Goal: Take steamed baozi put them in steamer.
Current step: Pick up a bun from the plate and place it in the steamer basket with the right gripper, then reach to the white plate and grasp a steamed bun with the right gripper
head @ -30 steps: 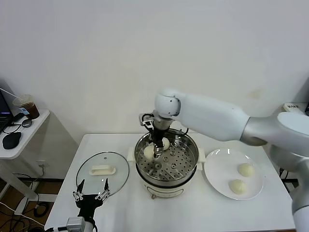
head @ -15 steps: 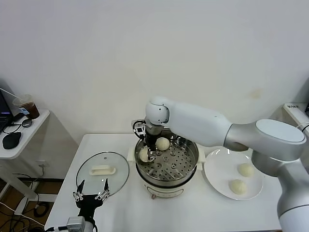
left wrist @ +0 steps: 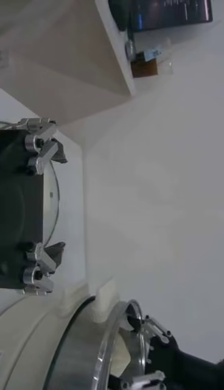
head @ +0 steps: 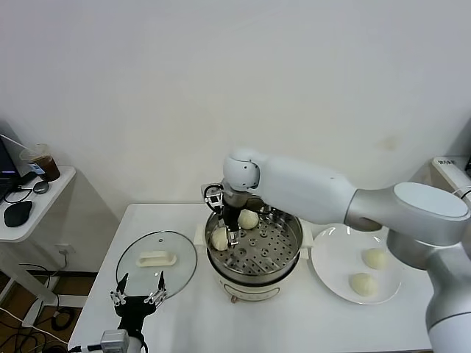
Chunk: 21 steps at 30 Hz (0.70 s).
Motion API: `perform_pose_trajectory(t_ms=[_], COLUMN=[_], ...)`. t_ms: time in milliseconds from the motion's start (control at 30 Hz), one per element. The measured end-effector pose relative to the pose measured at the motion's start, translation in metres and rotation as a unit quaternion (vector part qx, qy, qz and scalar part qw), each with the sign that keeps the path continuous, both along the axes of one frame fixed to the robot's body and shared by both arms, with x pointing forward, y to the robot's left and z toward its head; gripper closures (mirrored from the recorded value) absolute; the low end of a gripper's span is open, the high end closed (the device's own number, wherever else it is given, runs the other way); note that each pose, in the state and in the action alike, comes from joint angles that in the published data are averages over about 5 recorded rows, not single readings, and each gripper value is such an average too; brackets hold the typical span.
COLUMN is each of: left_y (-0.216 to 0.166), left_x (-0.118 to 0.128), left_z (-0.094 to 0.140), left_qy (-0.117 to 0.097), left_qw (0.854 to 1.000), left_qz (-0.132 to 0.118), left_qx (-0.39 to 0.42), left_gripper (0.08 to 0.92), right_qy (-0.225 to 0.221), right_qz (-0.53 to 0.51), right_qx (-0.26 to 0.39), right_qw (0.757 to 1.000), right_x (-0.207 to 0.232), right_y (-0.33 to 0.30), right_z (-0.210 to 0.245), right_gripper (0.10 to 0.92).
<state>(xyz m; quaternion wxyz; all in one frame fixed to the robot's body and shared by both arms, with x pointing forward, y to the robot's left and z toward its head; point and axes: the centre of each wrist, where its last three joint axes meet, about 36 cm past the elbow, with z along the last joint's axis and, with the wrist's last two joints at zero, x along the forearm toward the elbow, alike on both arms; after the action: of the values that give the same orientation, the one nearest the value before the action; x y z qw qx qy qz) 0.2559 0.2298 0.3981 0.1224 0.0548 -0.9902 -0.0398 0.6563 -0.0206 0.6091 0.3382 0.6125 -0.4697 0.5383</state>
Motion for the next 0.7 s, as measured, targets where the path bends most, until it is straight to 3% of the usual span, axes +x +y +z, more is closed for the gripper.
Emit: perform_pose_trajectory(t_ms=[433,700], left_y=[0.006,0.009], left_x=[0.001,0.0], left_z=[0.005,0.006], left_qy=[0.002,0.005], left_qw=[1.0,1.0], left_qz=[0.001,0.003], left_qx=[-0.007,-0.01], left_gripper=[0.177,0.177], right_qy=[-0.047,-0.065], right_qz=[-0.028,-0.078], right_qx=[0.033,-0.004], right_qw=[0.998,0.995], right_x=[-0.005,-0.034], right_y=[-0.145,-0.257], right_z=[0.083,0.079], right_gripper=[0.2,0.2])
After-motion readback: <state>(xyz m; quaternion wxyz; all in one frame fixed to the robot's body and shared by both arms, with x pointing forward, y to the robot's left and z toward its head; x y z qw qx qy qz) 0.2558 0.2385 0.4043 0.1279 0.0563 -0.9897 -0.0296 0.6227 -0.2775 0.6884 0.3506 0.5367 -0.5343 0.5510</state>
